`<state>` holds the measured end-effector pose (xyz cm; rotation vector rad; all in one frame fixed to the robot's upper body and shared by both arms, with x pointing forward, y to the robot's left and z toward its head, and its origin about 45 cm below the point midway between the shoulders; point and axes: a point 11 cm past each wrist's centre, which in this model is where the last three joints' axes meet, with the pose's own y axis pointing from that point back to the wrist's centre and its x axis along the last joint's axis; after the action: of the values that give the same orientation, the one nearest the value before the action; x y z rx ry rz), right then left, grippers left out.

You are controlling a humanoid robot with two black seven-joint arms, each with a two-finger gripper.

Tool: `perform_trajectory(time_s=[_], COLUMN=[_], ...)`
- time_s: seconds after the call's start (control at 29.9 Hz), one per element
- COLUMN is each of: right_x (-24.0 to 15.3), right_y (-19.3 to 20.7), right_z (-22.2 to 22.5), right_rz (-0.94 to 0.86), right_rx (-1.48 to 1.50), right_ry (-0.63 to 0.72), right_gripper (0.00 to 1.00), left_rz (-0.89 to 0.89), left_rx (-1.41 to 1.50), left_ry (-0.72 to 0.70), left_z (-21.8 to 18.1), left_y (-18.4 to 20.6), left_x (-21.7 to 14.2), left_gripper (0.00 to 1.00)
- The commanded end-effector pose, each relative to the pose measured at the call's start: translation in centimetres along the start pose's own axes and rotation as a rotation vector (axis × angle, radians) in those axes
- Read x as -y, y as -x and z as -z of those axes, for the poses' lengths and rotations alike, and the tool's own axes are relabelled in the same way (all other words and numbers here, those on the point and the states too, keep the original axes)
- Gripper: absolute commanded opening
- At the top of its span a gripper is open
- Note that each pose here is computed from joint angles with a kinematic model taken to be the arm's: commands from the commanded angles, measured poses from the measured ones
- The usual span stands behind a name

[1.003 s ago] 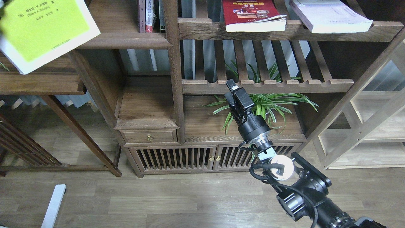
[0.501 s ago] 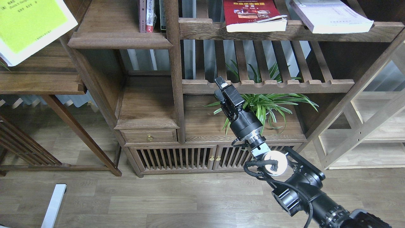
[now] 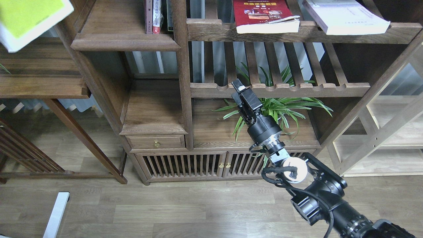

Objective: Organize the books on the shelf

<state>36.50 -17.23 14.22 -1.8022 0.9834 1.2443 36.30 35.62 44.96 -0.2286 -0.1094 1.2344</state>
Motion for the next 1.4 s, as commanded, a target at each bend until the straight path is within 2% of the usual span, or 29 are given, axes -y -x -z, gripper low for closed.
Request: perform_trajectory(time_s=[0.0, 0.4, 0.53, 0.63, 0.87, 1.37], right_x=[-0.7, -2.4, -2.7, -2.6, -2.3, -1.6], right_y=[-0.3, -1.2, -1.3, -1.1, -0.5, 0.1], right_z=[0.9, 4.0, 4.6, 5.3, 6.3, 6.6], right_rz=[-0.01, -0.047, -0.053, -0.048, -0.028, -0.011], right_rx=[-0.019, -0.078, -0.089, -0.088, -0.081, -0.07], right_ry=[-0.003, -0.028, -0.035, -0.058, -0.095, -0.108], right_gripper=[0.81, 0.81, 0.81, 0.81, 0.81, 0.81], left_rz=[0.01, -0.055, -0.068, -0.054, -0.081, -0.118], left_rx=[0.015, 0.069, 0.056, 0.066, 0.082, 0.07], left_ry=[-0.01, -0.03, 0.014, 0.011, -0.021, 0.013], left_z=[0.4, 1.5, 1.2, 1.7, 2.3, 4.4], left_y=[1.1, 1.6, 1.5, 2.4, 1.4, 1.4], left_x=[1.1, 3.2, 5.3, 7.0, 9.6, 15.4], left_gripper=[0.01, 0.02, 0.01, 0.02, 0.02, 0.03])
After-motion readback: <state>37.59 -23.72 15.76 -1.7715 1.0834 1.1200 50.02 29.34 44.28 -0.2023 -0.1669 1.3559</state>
